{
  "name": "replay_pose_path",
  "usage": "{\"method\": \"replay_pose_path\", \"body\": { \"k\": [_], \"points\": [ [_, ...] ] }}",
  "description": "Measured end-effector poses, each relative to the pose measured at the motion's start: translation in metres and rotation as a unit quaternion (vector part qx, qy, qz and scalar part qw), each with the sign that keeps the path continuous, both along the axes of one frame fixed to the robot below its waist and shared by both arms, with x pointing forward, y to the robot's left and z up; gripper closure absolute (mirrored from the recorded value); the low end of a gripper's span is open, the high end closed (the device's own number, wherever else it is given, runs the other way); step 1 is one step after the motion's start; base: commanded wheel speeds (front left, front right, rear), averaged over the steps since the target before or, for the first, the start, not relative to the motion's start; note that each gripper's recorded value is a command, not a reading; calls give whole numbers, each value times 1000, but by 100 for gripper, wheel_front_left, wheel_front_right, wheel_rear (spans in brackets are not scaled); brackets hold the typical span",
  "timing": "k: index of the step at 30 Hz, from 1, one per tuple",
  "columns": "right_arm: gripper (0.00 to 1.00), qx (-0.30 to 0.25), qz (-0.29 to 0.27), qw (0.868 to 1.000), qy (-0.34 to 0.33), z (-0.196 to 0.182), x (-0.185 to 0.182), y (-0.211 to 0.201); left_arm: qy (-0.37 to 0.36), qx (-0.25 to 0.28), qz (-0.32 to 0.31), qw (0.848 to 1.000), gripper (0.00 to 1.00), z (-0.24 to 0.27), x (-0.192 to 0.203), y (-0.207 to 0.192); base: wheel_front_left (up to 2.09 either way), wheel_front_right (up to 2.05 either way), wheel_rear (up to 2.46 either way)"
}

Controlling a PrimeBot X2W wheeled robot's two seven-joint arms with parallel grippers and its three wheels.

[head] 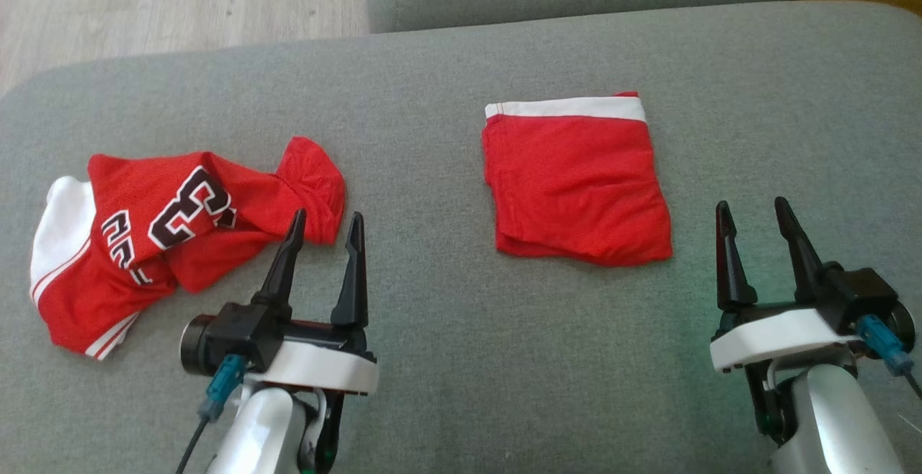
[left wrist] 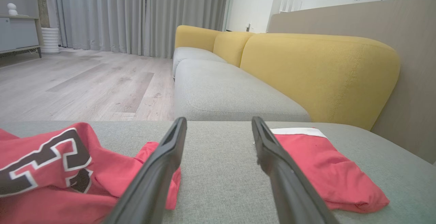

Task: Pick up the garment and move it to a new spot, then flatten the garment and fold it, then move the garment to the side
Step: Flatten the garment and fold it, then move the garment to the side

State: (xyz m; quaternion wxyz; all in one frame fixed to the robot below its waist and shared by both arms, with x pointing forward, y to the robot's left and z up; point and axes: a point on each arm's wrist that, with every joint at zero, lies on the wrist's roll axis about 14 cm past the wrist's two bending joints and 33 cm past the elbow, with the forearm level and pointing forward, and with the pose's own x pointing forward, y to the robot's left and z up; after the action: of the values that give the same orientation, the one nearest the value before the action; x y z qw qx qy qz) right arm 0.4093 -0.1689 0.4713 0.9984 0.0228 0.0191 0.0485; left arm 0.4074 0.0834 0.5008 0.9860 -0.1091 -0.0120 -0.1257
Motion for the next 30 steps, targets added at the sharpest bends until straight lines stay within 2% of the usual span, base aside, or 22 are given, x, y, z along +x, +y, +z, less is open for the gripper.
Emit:
{"method": "replay_pose_path", "body": {
  "k": [10, 16, 20, 24, 30],
  "points": [
    [0, 8, 4, 1000, -15, 11, -4, 4, 1, 13, 2, 1000, 0, -2, -8, 4, 0, 0, 0],
    [0, 7, 8, 1000, -7, 5, 0, 7, 5, 13, 6, 1000, 0, -5, -8, 7, 0, 0, 0],
    [0, 0, 11, 1000, 17, -11, 10, 9, 13, 12, 8, 1000, 0, -11, -6, 8, 0, 0, 0],
    [0, -3, 15, 999, 48, -26, 35, 13, 20, 9, 7, 1000, 0, -17, 3, 8, 0, 0, 0],
    [0, 9, 34, 991, 130, -63, 68, 34, 22, 10, 10, 1000, 0, -20, 17, 12, 0, 0, 0]
  ]
}}
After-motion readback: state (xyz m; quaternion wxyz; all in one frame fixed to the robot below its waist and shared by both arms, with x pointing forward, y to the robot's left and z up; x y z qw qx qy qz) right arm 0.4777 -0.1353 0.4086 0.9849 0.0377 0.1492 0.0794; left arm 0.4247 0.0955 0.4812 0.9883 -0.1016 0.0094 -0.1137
